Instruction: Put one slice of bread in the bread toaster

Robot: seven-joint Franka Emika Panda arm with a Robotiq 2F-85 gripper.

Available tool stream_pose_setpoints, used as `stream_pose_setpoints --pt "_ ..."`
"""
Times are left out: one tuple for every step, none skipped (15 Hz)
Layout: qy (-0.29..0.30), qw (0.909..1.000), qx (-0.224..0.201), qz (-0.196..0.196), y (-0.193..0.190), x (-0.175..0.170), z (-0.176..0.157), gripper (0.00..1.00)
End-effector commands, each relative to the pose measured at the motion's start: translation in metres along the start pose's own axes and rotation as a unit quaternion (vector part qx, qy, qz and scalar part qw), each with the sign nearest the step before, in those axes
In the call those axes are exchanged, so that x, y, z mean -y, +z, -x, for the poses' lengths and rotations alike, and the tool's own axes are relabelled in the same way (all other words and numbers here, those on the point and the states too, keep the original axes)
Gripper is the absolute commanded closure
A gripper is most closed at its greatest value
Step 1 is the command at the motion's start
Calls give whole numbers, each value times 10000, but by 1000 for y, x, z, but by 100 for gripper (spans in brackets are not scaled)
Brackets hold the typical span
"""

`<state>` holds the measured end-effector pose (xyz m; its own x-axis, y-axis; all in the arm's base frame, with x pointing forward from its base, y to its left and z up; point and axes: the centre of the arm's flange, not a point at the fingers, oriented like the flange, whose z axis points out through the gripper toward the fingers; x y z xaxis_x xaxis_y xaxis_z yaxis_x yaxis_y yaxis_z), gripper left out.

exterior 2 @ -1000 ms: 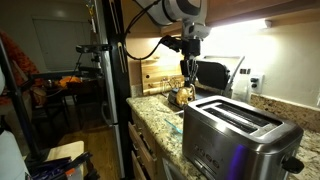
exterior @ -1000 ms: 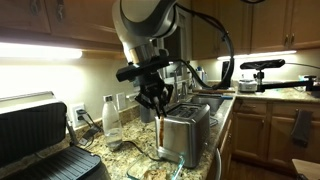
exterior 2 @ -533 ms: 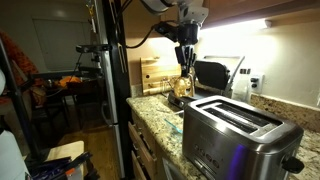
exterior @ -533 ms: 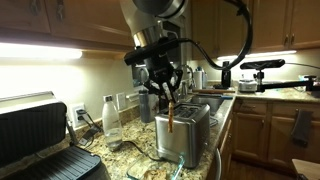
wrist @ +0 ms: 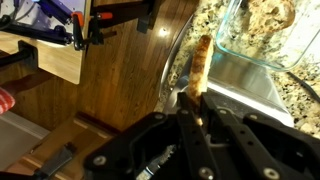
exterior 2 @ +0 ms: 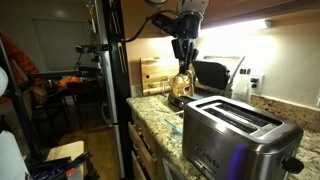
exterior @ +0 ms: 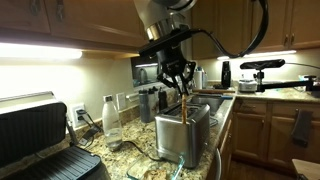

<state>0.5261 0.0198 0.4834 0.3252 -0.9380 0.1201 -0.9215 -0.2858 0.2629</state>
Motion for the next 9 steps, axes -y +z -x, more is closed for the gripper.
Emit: stream_pose_setpoints --pt "297 9994 28 149 14 -29 -11 94" --pt "333 9993 51 185 17 -31 -15 94" --pt "373 9990 80 213 21 -32 -21 94" --pt "417 9988 107 245 24 -34 -26 94" --pt "457 9985 124 267 26 -35 -30 94" --pt "503 9982 142 285 27 -38 -36 94" --pt "544 9980 154 297 28 -40 -40 94" --pt "594 9977 162 301 27 -43 -46 94" --pt "642 9973 172 302 25 -45 -51 94"
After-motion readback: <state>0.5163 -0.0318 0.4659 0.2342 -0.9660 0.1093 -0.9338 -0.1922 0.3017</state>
